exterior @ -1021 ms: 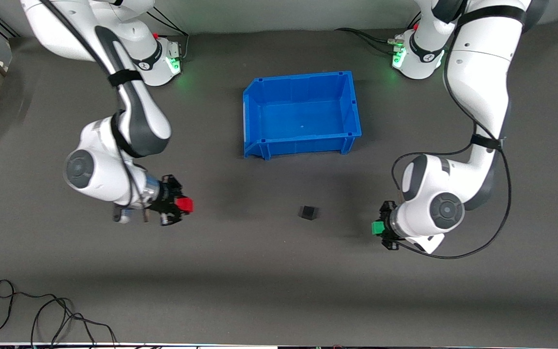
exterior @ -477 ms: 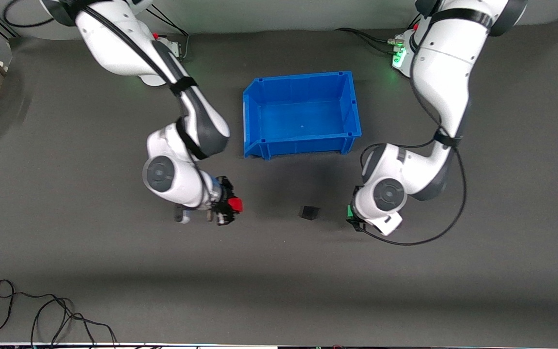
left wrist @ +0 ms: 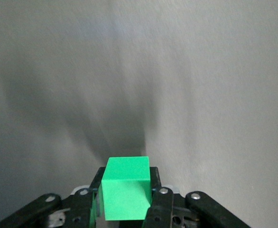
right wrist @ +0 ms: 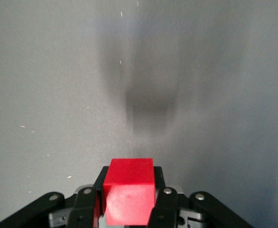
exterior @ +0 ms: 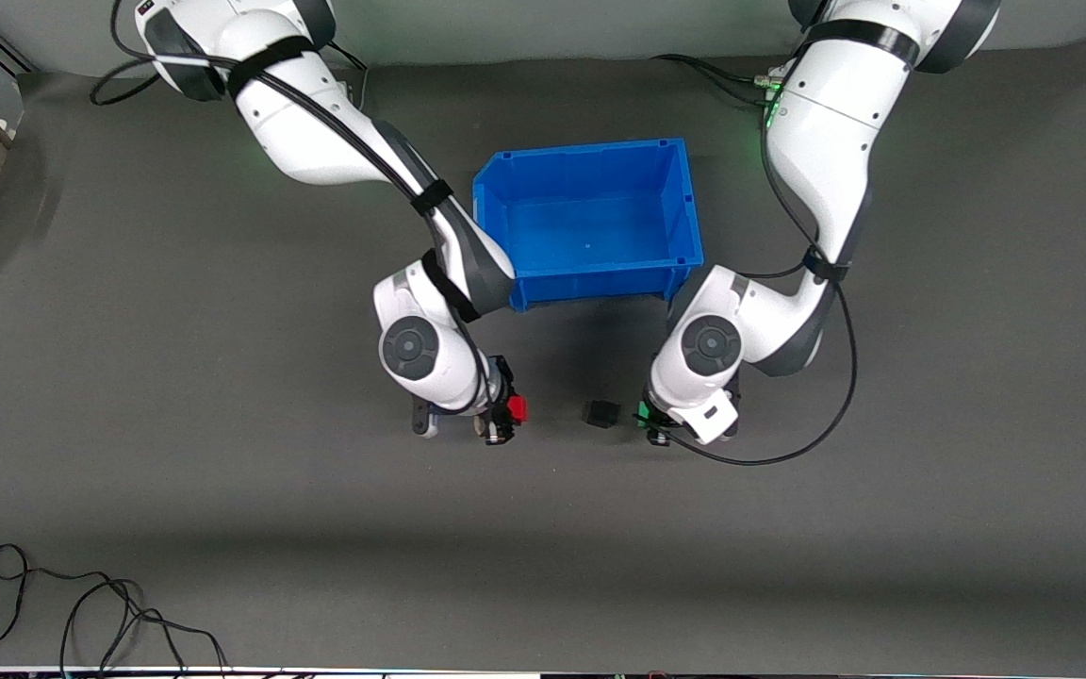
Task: Attach green and red cubes to black cube
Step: 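Press the red and green cubes against the black cube's sides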
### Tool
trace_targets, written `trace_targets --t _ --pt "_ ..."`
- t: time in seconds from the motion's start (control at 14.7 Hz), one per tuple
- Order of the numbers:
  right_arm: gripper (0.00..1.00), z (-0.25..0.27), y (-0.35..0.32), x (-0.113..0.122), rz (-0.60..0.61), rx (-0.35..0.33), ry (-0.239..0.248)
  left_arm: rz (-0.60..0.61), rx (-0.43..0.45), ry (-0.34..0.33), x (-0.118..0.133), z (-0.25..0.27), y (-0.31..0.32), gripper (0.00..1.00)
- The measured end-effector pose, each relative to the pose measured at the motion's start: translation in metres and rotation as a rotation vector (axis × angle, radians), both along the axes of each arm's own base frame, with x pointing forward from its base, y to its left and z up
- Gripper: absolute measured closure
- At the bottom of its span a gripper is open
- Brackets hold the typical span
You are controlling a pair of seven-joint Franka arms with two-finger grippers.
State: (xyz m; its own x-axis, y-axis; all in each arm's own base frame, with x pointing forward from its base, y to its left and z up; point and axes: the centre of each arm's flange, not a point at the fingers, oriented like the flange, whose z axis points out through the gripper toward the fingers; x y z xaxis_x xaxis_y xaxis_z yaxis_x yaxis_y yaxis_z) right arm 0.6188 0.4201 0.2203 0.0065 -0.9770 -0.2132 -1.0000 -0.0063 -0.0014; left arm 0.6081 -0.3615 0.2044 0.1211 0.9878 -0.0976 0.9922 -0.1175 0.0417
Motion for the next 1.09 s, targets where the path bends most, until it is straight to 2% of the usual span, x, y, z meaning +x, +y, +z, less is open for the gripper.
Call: trace_targets --t 0.34,0.68,1.09 --pt "0.61 -0.023 0.025 -0.012 -0.001 0.007 -0.031 -0.018 -0.003 -0.001 0.002 -0.015 -0.017 0.6" --pt "0.61 -0.025 0.046 -0.027 0.014 0.009 -0.028 -0.032 -0.017 -0.004 -0.002 -0.012 -0.029 0.6" --pt "0.61 -0.032 0.049 -0.029 -0.015 0.009 -0.028 -0.041 -0.025 -0.001 -0.005 -0.009 -0.036 0.6"
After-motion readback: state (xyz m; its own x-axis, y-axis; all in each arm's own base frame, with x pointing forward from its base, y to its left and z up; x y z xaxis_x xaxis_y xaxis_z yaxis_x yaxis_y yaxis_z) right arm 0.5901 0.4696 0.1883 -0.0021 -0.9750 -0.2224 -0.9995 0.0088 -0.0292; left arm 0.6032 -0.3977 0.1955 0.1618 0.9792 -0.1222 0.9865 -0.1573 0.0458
